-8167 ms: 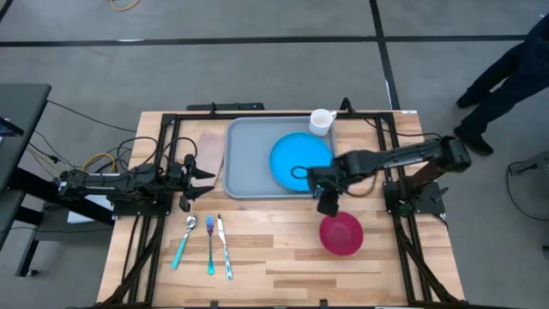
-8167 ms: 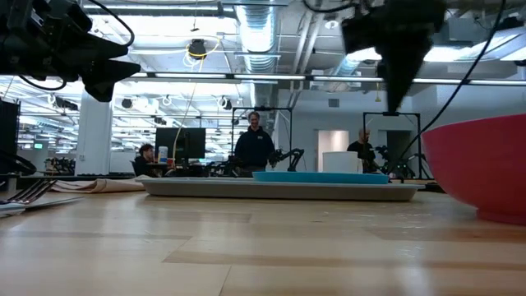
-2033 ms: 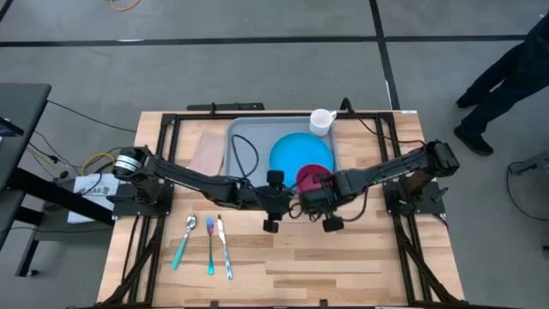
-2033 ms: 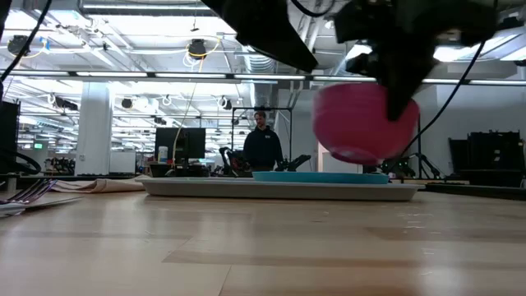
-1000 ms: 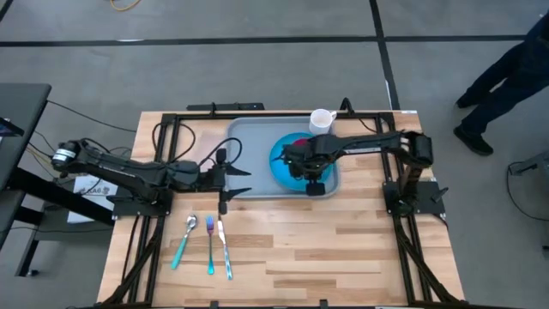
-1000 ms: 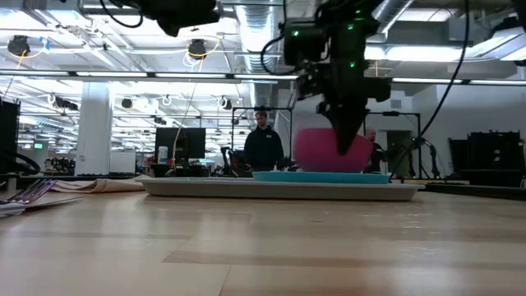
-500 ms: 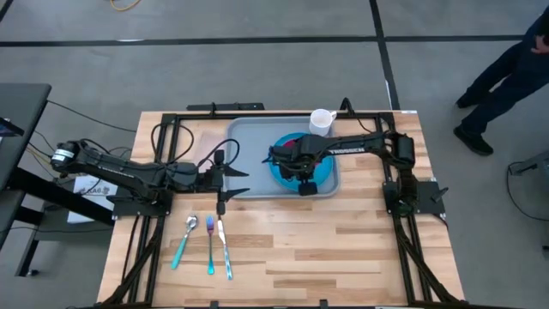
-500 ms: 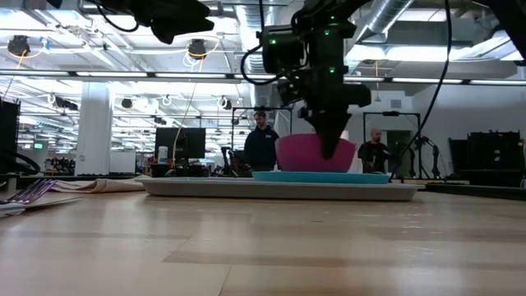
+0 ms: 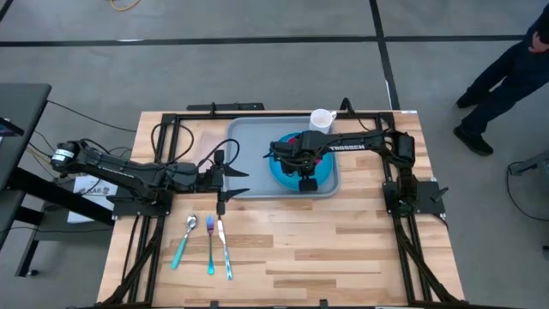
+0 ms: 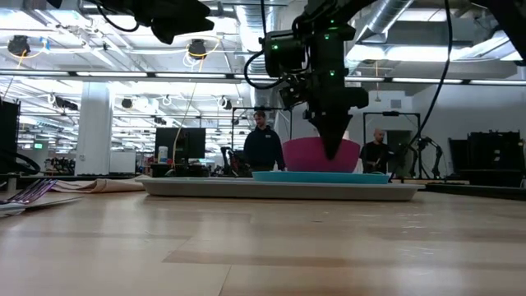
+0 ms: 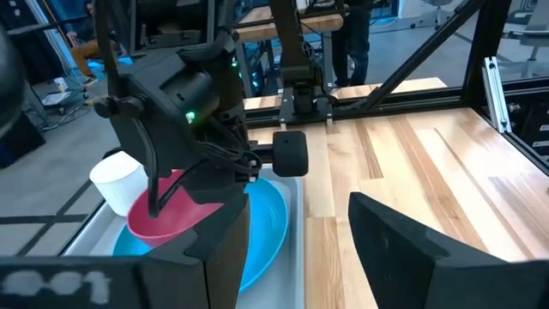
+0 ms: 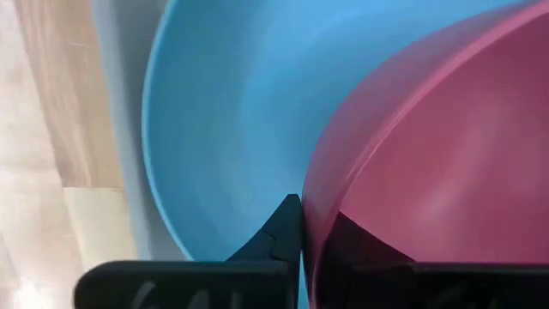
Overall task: Set up tray
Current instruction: Put the bowl on the plate on the serving tray, then put the napkin on the serving tray to the left of the plate
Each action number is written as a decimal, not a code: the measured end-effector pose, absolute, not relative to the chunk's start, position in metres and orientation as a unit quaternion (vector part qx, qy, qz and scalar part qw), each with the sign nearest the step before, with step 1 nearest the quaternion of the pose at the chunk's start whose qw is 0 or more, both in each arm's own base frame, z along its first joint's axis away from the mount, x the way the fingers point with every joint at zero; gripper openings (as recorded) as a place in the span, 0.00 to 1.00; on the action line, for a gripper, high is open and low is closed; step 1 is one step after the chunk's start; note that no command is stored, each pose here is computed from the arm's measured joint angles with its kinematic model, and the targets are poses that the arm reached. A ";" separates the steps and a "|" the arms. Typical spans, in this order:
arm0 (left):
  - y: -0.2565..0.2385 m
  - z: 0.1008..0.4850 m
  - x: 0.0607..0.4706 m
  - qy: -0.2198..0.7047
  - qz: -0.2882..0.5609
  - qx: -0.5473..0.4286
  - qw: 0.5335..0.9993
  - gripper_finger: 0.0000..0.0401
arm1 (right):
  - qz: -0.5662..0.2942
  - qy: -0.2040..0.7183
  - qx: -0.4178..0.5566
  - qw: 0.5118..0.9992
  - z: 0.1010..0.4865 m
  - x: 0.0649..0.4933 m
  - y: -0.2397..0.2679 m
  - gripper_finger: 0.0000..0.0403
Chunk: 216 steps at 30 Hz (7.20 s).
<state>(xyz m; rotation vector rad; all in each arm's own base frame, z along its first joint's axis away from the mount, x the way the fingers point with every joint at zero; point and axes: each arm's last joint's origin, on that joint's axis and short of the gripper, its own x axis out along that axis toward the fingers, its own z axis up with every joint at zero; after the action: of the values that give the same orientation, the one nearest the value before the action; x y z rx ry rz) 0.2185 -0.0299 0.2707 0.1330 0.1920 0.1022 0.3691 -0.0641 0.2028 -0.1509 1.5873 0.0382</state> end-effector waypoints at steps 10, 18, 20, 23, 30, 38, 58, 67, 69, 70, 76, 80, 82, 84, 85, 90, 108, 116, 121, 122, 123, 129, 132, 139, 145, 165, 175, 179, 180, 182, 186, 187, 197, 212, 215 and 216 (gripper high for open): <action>-0.030 0.271 0.219 0.096 0.051 0.066 0.992 0.47 | 0.009 0.712 -0.059 0.700 0.203 0.369 -0.064 0.11; -0.030 0.271 0.219 0.096 0.051 0.066 0.992 0.47 | 0.001 0.712 -0.050 0.700 0.203 0.369 -0.063 0.18; -0.030 0.271 0.219 0.096 0.051 0.066 0.992 0.47 | 0.000 0.710 -0.050 0.702 0.205 0.368 -0.063 0.19; -0.030 0.271 0.219 0.096 0.051 0.066 0.992 0.47 | -0.004 0.701 -0.053 0.711 0.216 0.366 -0.063 0.20; -0.031 0.270 0.219 0.097 0.039 0.066 0.992 0.47 | -0.026 0.659 -0.045 0.751 0.258 0.359 -0.059 0.20; -0.031 0.267 0.218 0.114 0.039 0.070 0.990 0.47 | -0.020 0.619 -0.040 0.784 0.295 0.330 -0.027 0.20; -0.032 0.271 0.206 0.110 -0.003 0.051 0.993 0.47 | 0.031 0.525 0.021 0.850 0.270 0.221 0.067 0.20; -0.032 0.263 0.170 0.064 -0.019 0.032 0.997 0.47 | 0.038 0.451 0.041 0.891 0.254 0.192 0.068 0.20; -0.031 0.261 0.161 0.053 -0.023 0.027 0.998 0.47 | 0.043 0.436 0.047 0.898 0.249 0.188 0.068 0.20; -0.031 0.260 0.156 0.046 -0.025 0.024 0.998 0.47 | 0.047 0.424 0.052 0.903 0.246 0.186 0.068 0.20; -0.029 0.252 0.137 0.017 -0.031 0.004 0.999 0.47 | 0.060 0.375 0.076 0.922 0.226 0.173 0.066 0.20; -0.027 0.242 0.130 0.013 -0.030 -0.010 0.999 0.47 | 0.071 0.339 0.092 0.934 0.212 0.166 0.064 0.20; -0.026 0.233 0.128 0.017 -0.029 -0.018 0.999 0.47 | 0.075 0.324 0.101 0.938 0.205 0.163 0.063 0.20; -0.026 0.226 0.127 0.010 -0.027 -0.029 0.999 0.47 | 0.079 0.314 0.105 0.940 0.199 0.161 0.063 0.20; -0.026 0.223 0.127 0.003 -0.028 -0.033 0.999 0.47 | 0.082 0.307 0.107 0.942 0.197 0.160 0.062 0.20; -0.025 0.203 0.126 -0.020 -0.023 -0.040 0.999 0.47 | 0.095 0.272 0.117 0.951 0.180 0.154 0.062 0.20; -0.019 0.161 0.121 0.149 0.093 -0.130 0.976 0.47 | 0.098 0.237 0.144 0.956 0.151 0.146 0.058 0.20; -0.014 0.190 0.112 0.243 0.163 -0.110 0.950 0.47 | 0.097 0.204 0.143 0.964 0.156 0.149 0.059 0.20; -0.014 0.198 0.114 0.293 0.208 -0.114 0.926 0.47 | 0.065 0.214 0.134 0.965 0.157 0.159 0.057 0.20; -0.014 0.197 0.117 0.303 0.210 -0.114 0.922 0.47 | 0.061 0.217 0.129 0.966 0.159 0.164 0.057 0.20; -0.015 0.196 0.120 0.318 0.217 -0.114 0.916 0.47 | 0.060 0.219 0.121 0.966 0.160 0.168 0.057 0.20; -0.017 0.181 0.143 0.427 0.261 -0.110 0.859 0.47 | 0.080 0.229 0.074 0.967 0.173 0.196 0.061 0.20; -0.019 0.176 0.157 0.482 0.277 -0.088 0.826 0.47 | 0.082 0.235 0.059 0.967 0.177 0.208 0.062 0.20; -0.020 0.172 0.185 0.581 0.305 -0.039 0.753 0.47 | 0.076 0.258 0.036 0.962 0.180 0.229 0.063 0.20; -0.020 0.167 0.198 0.610 0.292 -0.062 0.734 0.47 | 0.077 0.265 0.028 0.961 0.179 0.234 0.065 0.20; -0.002 0.154 0.197 0.604 0.333 -0.094 0.718 0.47 | 0.080 0.262 0.020 0.962 0.180 0.234 0.065 0.20; 0.000 0.149 0.201 0.606 0.321 -0.091 0.722 0.47 | 0.080 0.261 0.021 0.962 0.181 0.234 0.065 0.20; 0.004 0.140 0.204 0.626 0.325 -0.082 0.704 0.47 | 0.080 0.258 0.021 0.963 0.181 0.235 0.065 0.20; 0.005 0.138 0.204 0.631 0.328 -0.082 0.699 0.47 | 0.080 0.257 0.021 0.963 0.181 0.235 0.065 0.20; 0.006 0.134 0.205 0.637 0.330 -0.079 0.692 0.47 | 0.080 0.258 0.021 0.963 0.181 0.235 0.065 0.20; 0.007 0.133 0.206 0.639 0.329 -0.076 0.691 0.46 | 0.080 0.258 0.021 0.963 0.181 0.235 0.065 0.20; 0.007 0.133 0.206 0.639 0.328 -0.077 0.691 0.45 | 0.080 0.258 0.021 0.963 0.181 0.235 0.065 0.20; 0.008 0.134 0.204 0.640 0.331 -0.069 0.690 0.05 | 0.080 0.250 0.019 0.965 0.183 0.235 0.065 0.20; 0.016 0.153 0.223 0.600 0.354 -0.125 0.706 0.00 | 0.060 0.251 0.036 0.966 0.183 0.237 0.057 0.20; 0.020 0.165 0.230 0.593 0.367 -0.120 0.707 0.00 | 0.056 0.250 0.037 0.966 0.183 0.238 0.054 0.20; 0.022 0.170 0.231 0.593 0.373 -0.116 0.704 0.00 | 0.055 0.249 0.038 0.966 0.183 0.238 0.054 0.20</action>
<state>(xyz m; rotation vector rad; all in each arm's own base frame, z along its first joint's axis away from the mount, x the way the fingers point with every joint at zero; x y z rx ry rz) 0.2308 0.0220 0.1695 -0.2590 1.3190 0.8303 0.2381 0.0541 0.1827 0.0759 0.5043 0.1117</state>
